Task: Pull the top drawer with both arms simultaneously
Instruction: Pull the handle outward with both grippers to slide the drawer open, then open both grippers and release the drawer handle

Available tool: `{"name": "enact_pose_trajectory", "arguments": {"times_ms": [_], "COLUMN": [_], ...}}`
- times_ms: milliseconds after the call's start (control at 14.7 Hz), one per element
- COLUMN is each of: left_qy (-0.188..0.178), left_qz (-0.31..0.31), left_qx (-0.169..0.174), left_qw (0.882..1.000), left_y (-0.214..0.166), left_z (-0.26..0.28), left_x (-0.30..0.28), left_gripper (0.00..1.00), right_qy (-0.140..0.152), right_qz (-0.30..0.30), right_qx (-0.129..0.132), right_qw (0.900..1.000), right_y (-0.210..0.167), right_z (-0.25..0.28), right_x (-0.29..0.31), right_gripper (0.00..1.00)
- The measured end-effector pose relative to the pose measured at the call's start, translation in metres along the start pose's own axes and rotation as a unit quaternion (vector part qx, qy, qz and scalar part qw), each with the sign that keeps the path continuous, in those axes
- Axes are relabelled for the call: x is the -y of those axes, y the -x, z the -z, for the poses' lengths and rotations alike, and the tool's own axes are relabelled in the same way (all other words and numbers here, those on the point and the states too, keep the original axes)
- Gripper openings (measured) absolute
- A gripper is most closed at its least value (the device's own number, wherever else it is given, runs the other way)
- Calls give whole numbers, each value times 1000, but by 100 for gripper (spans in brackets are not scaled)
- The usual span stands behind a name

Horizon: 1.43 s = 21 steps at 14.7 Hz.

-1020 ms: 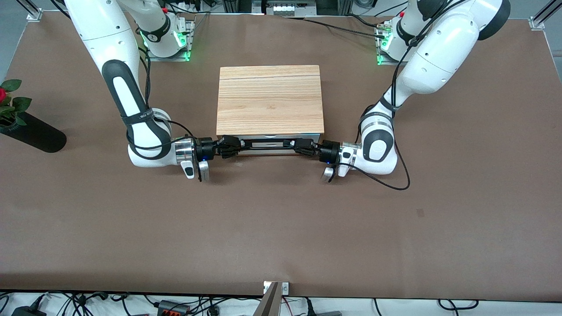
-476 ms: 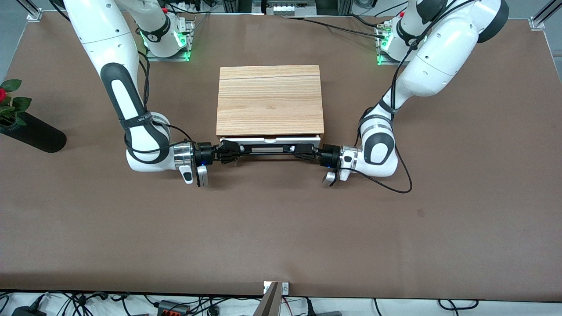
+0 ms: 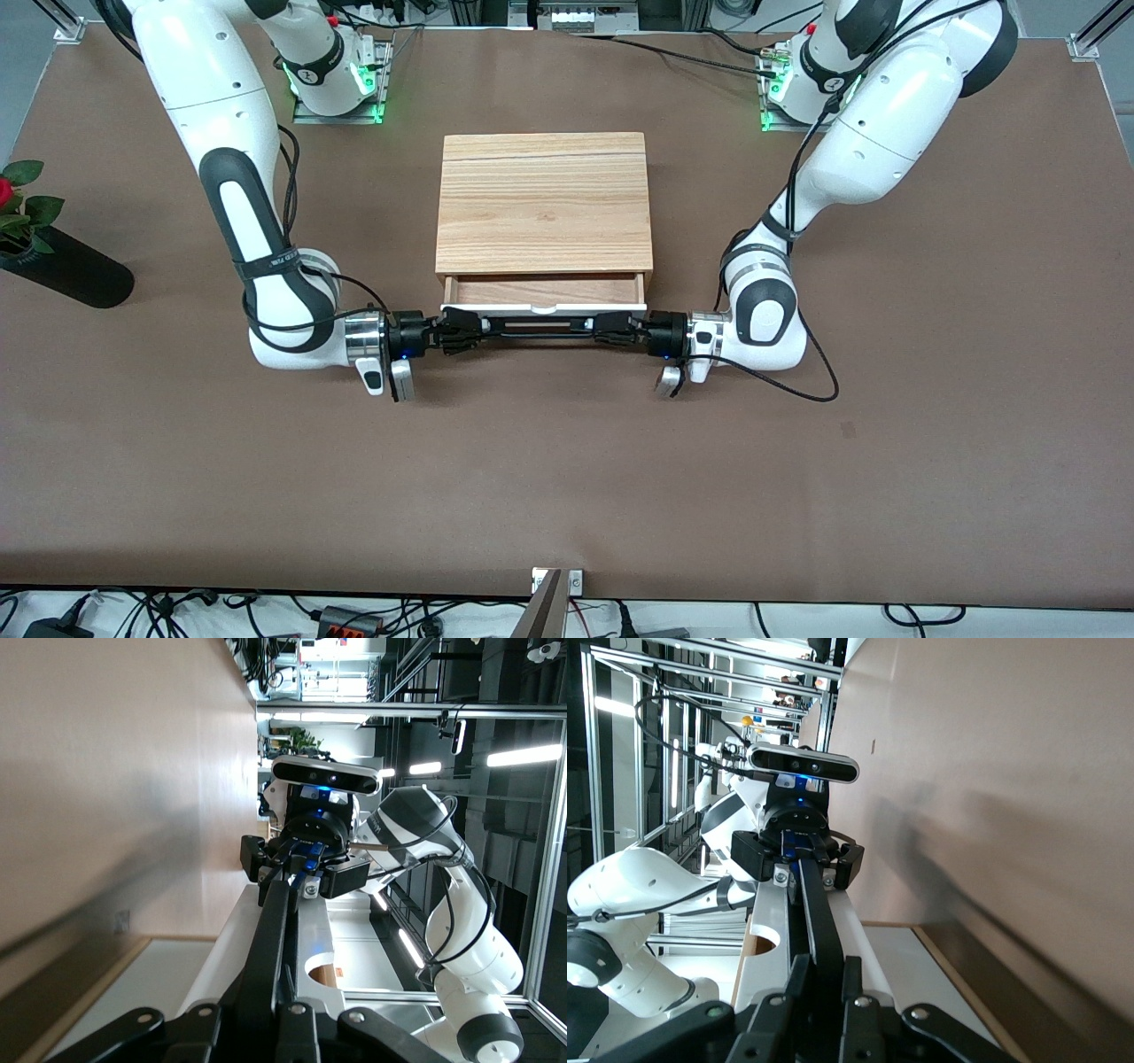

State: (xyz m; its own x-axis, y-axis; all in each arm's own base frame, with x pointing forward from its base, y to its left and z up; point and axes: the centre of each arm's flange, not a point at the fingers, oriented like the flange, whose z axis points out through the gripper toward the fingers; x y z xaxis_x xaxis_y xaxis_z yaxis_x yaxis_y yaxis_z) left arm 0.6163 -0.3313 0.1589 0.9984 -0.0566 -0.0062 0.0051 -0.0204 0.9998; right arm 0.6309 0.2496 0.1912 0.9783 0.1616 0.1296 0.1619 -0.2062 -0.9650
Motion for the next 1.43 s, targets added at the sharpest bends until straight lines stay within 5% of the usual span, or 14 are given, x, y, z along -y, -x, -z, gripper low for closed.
{"name": "enact_pose_trajectory", "arguments": {"times_ms": [476,748,1088,1361,1429], "left_qy": [1,-5,-35,-63,-69], "left_qz": [-14,-14,-33,-62,-67], "left_qx": [-10,-12,-32,-62,-64], "left_qw": [1000,1000,998,994,993], "left_y": [-17,-17,-29,-58,-62], "left_z": [0,3,21,58,67], "left_x": [4,8,13,2,0], "left_gripper": [12,15,61,98,100], "right_qy": [1,11,13,91,121], "right_qz": [-3,11,-1,-15,-22], "right_qx": [-8,-47,-47,0,11], "right_qw": [1000,999,999,996,992], "right_y": [-15,-36,-41,-59,-65], "right_z": [3,53,65,91,101], "right_x": [-6,-4,1,39,51], "right_gripper": [18,47,99,100,100]}}
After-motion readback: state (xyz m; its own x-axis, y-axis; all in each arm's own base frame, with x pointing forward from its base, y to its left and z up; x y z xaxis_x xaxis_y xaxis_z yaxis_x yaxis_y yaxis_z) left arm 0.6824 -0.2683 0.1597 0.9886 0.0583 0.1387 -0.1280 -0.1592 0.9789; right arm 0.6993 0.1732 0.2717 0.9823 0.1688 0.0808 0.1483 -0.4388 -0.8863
